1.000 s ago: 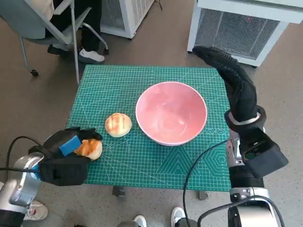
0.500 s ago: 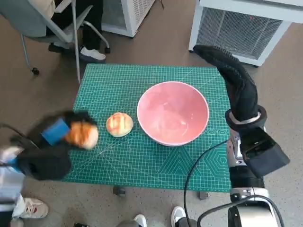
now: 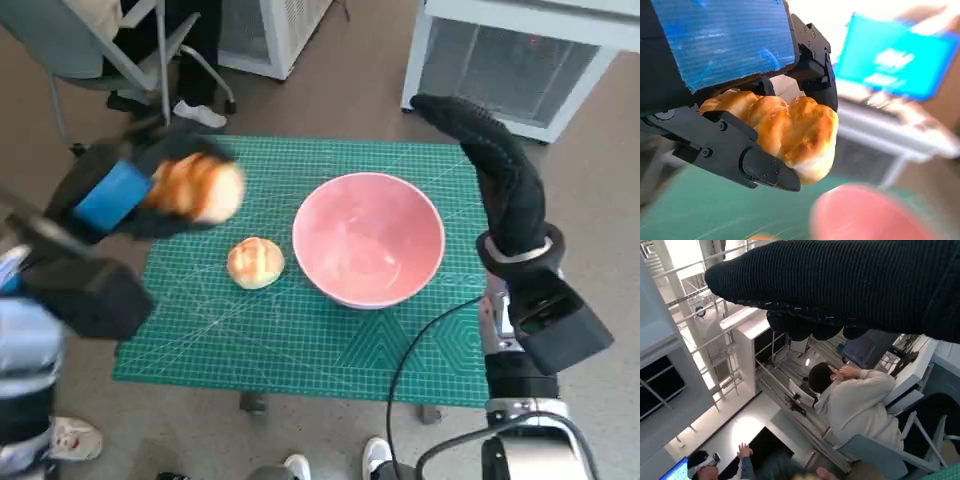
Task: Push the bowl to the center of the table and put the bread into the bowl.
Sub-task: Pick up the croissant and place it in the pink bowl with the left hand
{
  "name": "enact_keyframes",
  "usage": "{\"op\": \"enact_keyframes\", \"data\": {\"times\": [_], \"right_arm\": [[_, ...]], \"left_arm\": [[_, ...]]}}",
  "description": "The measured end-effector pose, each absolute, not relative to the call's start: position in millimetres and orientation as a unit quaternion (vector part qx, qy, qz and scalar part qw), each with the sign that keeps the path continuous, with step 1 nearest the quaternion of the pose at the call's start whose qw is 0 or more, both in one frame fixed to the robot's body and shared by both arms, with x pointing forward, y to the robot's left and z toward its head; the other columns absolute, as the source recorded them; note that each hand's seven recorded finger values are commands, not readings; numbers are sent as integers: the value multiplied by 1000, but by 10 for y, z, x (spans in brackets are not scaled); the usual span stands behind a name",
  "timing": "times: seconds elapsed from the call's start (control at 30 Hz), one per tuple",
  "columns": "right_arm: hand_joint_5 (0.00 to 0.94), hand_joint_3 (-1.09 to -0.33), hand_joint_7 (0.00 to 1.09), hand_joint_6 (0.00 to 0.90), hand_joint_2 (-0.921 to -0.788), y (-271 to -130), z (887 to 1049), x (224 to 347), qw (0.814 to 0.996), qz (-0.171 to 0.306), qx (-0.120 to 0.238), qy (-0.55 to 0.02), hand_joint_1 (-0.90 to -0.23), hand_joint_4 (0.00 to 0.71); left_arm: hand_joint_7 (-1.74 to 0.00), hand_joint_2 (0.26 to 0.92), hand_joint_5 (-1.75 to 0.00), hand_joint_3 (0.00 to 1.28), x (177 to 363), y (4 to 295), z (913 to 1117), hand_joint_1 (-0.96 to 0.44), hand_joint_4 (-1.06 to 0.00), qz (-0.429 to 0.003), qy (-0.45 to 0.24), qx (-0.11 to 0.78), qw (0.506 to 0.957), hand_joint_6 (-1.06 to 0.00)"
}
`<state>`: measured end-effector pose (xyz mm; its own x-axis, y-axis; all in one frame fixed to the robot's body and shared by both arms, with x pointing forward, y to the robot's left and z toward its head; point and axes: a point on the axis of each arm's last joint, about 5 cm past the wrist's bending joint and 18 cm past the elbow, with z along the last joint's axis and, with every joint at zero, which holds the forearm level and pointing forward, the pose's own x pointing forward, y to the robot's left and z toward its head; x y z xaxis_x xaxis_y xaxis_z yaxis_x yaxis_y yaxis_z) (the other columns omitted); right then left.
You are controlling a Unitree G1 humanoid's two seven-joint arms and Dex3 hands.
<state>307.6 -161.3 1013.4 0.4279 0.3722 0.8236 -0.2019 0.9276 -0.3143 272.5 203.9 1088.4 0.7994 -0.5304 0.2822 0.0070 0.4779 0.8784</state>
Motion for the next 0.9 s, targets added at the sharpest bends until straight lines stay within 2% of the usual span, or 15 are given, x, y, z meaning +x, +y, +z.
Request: {"op": "enact_keyframes", "data": {"times": [0.37,0.73,0.83,0.87,0.9], "right_arm": [[14,-860,617,-1,-921,-1618,10145,3062,839,170,-84,-510,-582,252],[13,-883,623,-1,-921,-1625,10158,3016,837,167,-81,-515,-573,245],[13,-887,628,-1,-921,-1631,10153,3005,838,164,-79,-514,-575,244],[13,-888,628,-1,-921,-1632,10155,3000,838,162,-79,-515,-575,244],[14,-890,629,-1,-921,-1634,10156,2996,838,161,-78,-515,-575,244]], "left_arm": [[-1263,920,-1188,114,3144,1487,10905,0,-658,-243,-255,504,788,-549],[-1293,921,-1208,136,3384,1119,10688,0,-626,-282,-201,540,767,-530],[-1375,921,-1291,210,3416,1070,10599,0,-531,-294,-182,542,766,-458],[-1432,921,-1343,257,3425,1055,10568,0,-471,-298,-175,544,765,-411],[-1154,904,-1022,233,3433,1039,10540,-46,-414,-302,-167,547,763,-359]]}}
